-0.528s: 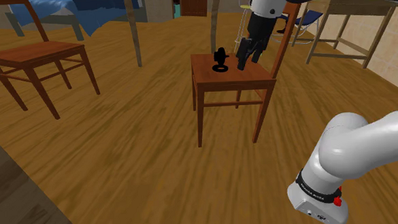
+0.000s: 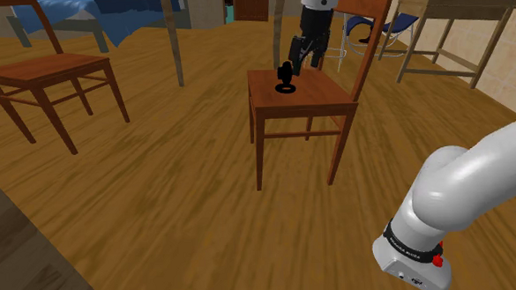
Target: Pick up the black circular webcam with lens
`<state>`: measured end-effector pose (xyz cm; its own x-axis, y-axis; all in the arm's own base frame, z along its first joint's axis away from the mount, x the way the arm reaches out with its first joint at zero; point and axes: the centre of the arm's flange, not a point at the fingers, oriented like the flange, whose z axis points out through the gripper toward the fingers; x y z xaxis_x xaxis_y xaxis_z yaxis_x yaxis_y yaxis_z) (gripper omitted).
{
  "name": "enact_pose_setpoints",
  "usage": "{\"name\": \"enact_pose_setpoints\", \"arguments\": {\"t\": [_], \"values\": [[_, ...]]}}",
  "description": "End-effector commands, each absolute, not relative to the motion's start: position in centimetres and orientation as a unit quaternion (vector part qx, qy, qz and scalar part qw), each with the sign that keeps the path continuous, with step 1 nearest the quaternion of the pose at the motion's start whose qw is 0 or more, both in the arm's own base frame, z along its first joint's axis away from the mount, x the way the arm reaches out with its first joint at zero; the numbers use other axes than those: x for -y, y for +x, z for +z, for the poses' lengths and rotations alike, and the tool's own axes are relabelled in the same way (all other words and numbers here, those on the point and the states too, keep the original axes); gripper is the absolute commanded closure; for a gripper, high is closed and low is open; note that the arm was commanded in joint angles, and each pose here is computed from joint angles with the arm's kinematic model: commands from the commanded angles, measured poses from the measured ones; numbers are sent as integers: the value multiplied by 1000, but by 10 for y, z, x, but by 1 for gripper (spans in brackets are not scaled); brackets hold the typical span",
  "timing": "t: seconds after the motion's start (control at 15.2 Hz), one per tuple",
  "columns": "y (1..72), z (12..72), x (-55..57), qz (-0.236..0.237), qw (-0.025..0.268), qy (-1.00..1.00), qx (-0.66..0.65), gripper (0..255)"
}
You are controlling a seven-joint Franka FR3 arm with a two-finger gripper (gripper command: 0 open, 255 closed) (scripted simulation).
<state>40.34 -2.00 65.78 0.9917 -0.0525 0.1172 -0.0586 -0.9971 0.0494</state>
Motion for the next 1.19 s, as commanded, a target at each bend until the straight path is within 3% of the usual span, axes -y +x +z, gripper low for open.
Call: {"name": "enact_pose_setpoints", "arguments": {"t": [0.0,0.46,1.06,1.12], "values": [[428,658,27,48,31,998,30,0],[517,668,59,15,47,998,35,0],[517,628,59,15,47,998,35,0],[517,628,59,15,47,998,35,255]]}}
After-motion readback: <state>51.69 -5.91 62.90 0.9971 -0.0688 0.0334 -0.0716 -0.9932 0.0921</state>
